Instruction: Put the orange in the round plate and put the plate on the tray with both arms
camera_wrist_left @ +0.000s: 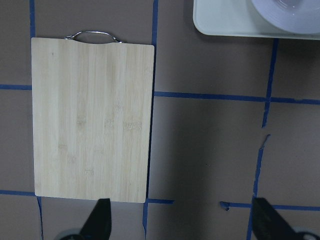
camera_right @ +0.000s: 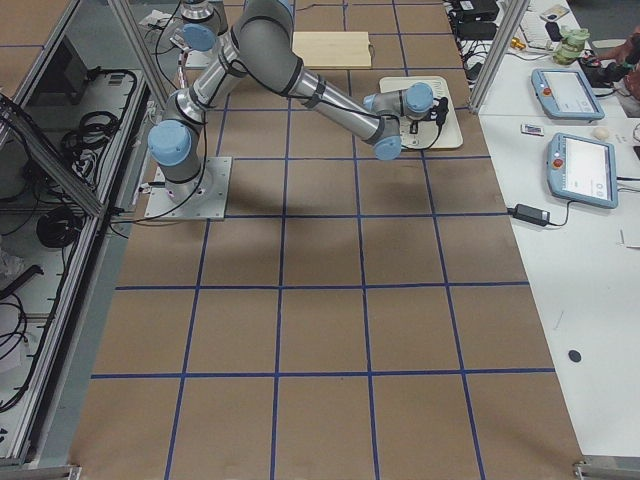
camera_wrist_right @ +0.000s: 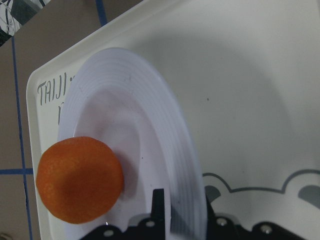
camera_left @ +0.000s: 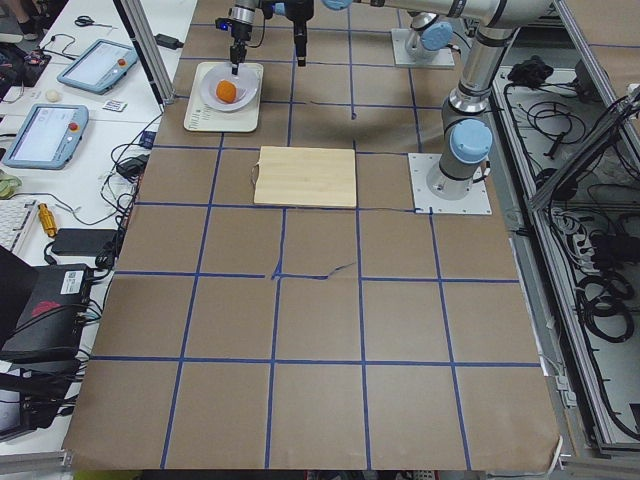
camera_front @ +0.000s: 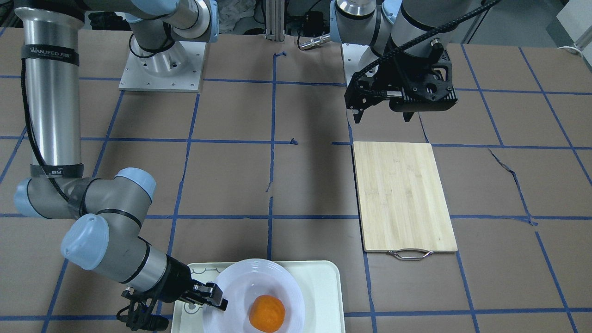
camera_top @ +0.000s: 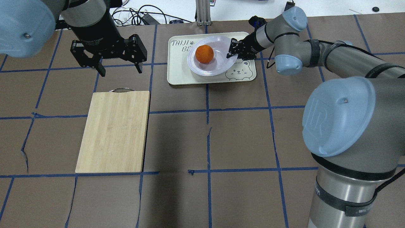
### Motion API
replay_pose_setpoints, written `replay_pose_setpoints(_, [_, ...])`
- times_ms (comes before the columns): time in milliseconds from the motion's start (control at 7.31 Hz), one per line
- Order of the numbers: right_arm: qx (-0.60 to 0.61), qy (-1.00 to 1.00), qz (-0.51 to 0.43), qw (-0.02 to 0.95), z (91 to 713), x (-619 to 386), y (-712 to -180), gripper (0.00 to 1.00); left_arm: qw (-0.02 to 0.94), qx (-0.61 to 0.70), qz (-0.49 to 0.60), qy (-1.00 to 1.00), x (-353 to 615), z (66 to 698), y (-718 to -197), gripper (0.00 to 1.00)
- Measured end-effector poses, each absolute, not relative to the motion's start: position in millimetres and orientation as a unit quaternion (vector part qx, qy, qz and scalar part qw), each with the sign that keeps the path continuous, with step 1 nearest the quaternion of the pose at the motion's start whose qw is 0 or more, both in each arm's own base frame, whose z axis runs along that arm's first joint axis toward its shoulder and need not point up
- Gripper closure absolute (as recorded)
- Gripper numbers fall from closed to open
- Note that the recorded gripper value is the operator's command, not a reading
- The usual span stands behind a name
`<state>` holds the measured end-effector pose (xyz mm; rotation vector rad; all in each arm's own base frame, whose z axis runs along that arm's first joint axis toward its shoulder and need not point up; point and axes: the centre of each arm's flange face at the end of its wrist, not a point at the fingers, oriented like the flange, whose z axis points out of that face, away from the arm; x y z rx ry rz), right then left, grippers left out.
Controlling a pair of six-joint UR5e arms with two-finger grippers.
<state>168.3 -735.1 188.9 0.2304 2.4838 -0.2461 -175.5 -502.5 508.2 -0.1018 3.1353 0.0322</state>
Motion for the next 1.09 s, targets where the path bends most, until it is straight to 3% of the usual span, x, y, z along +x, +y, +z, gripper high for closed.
replay_pose_setpoints(274, [0.085, 0.945, -0.109, 0.296, 205, 165, -735, 0.08, 0.002, -0.033, 0.01, 0.999, -175, 508, -503, 0.0])
replay_pose_setpoints(410, [0.084, 0.95, -0.124, 0.275, 220, 160, -736, 0.01, 0.002, -0.033, 0.01, 0.999, -175, 508, -503, 0.0])
replay_pose_setpoints(821, [0.053, 0.965, -0.149, 0.209, 267, 139, -744, 0.0, 0.002, -0.032, 0.01, 0.999, -176, 508, -502, 0.0])
replay_pose_setpoints(1094, [0.056, 0.982, -0.09, 0.157, 351, 129, -738, 0.0, 0.002, -0.032, 0.01, 0.999, -176, 508, -502, 0.0])
